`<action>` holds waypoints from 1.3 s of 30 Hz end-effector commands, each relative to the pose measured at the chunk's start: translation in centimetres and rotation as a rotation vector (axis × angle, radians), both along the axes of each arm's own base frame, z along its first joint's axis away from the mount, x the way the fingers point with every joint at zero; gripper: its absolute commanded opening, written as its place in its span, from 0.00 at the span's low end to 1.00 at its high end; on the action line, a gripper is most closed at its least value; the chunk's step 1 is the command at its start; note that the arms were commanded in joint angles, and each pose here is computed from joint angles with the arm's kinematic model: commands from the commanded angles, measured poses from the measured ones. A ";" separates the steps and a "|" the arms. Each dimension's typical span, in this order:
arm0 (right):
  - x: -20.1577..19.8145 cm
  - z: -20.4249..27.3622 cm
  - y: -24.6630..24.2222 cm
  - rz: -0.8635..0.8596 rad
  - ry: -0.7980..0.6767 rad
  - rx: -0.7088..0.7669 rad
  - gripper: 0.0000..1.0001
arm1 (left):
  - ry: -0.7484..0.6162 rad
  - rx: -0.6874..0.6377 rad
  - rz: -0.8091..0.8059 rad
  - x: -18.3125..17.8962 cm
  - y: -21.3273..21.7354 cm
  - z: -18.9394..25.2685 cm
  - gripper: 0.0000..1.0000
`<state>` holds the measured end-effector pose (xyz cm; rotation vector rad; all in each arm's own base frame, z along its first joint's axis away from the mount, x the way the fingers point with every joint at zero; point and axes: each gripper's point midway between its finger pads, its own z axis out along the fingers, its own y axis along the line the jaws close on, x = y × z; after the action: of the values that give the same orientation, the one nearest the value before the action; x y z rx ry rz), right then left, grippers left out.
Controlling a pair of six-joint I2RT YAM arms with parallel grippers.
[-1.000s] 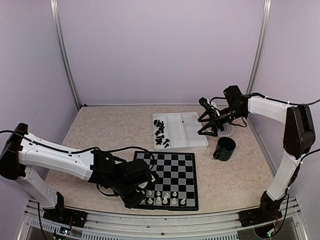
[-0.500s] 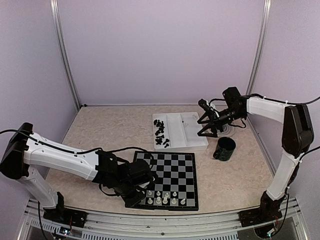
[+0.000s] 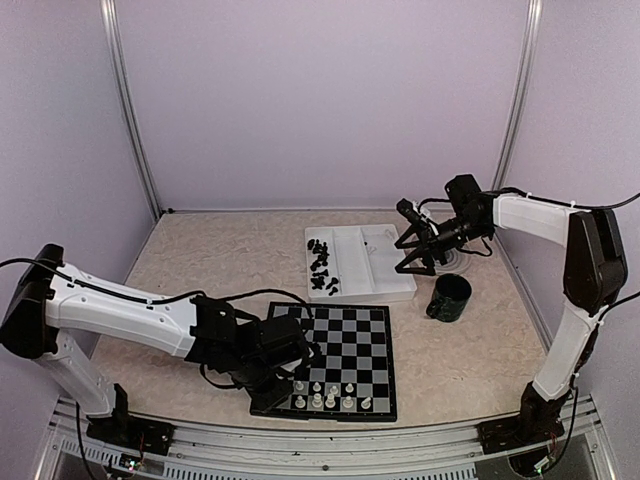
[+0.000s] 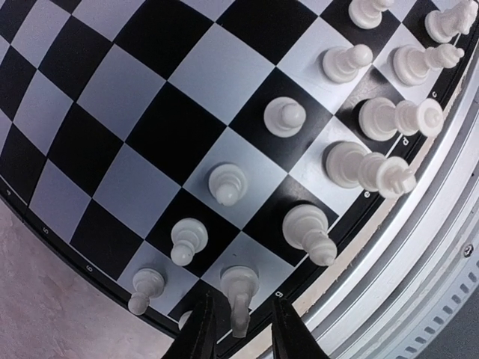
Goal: Set up the chess pieces on the board
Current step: Place the knight at b1, then pick up the pawn from the storage box.
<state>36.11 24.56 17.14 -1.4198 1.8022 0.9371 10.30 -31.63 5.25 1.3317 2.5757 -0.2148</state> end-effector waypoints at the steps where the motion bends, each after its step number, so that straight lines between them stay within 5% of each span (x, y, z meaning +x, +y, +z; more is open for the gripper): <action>1: 0.2 0.5 0.1 0.016 -0.010 0.005 0.99 | -0.035 -0.065 -0.010 0.7 -1.5 2.7 0.27; 6: 3.6 2.8 -1.0 -0.114 -0.132 -0.085 0.99 | -0.182 -0.168 0.048 5.0 -2.8 8.6 0.33; 9: 6.9 5.0 -1.9 -0.259 -0.221 -0.100 0.99 | -0.433 -0.214 0.163 10.6 -2.4 13.9 0.48; 13: 8.2 3.4 -1.4 -0.208 -0.186 -0.130 0.95 | -0.706 -0.362 0.351 17.3 -1.0 20.4 0.71; 17: 10.8 1.0 -1.3 -0.160 -0.192 -0.217 0.62 | -0.701 -0.614 0.455 22.4 0.5 23.6 0.74; 21: 13.8 -2.1 -1.4 -0.145 -0.230 -0.331 0.50 | -0.712 -0.685 0.463 25.0 0.7 24.1 0.73; 29: 16.5 -9.4 -1.0 0.004 -0.401 -0.612 0.44 | -0.646 -0.681 0.406 26.2 1.1 20.4 0.72; 39: 18.7 -13.3 0.0 0.106 -0.472 -0.715 0.46 | -0.619 -0.736 0.349 25.2 0.7 21.4 0.72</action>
<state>54.21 24.43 4.88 -1.8717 1.8178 0.0087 36.07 -30.26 24.37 0.5145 1.9335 -0.4598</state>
